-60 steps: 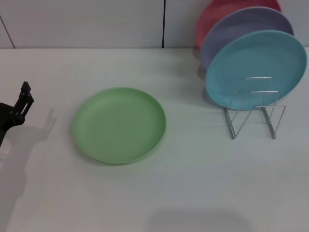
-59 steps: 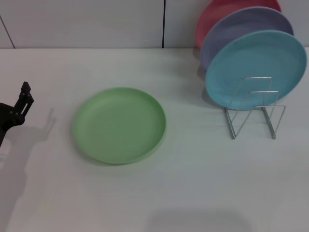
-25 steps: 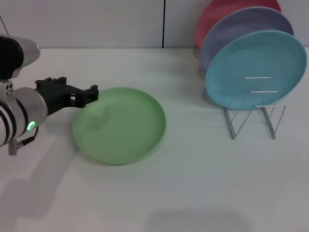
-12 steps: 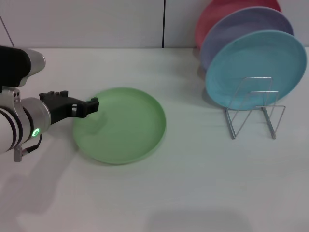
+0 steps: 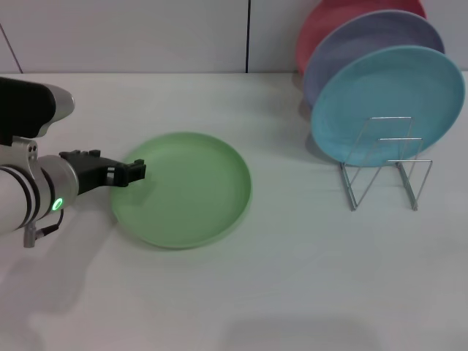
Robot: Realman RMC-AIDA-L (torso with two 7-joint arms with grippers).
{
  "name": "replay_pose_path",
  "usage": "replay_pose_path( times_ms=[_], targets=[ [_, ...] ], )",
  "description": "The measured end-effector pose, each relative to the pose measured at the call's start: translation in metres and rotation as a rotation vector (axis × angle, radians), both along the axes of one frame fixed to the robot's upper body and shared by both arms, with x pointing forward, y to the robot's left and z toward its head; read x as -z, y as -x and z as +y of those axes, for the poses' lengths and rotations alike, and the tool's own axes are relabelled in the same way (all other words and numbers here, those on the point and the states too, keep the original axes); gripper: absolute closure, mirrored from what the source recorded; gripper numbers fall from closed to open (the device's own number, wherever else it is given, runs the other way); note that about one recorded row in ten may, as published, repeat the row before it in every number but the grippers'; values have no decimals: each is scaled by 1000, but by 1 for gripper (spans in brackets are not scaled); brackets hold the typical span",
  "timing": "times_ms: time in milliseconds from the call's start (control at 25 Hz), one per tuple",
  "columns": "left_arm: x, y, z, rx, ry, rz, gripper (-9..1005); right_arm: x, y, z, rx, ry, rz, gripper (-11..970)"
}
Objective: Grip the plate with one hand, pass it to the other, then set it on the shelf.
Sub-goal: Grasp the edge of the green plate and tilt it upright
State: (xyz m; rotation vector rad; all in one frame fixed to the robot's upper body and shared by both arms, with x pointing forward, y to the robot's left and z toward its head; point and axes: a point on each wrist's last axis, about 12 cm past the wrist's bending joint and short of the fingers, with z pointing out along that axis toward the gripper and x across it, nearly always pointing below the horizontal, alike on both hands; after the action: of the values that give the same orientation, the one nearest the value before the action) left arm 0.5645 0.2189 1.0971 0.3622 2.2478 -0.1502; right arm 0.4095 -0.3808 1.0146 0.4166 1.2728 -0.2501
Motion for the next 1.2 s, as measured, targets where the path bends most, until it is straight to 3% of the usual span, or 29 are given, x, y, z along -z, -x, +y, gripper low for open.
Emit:
replay_pose_path(
  times_ms=[1200],
  targets=[
    [13, -1, 4, -15, -29, 120, 199, 1, 4, 0, 5, 1, 0, 170]
  ],
)
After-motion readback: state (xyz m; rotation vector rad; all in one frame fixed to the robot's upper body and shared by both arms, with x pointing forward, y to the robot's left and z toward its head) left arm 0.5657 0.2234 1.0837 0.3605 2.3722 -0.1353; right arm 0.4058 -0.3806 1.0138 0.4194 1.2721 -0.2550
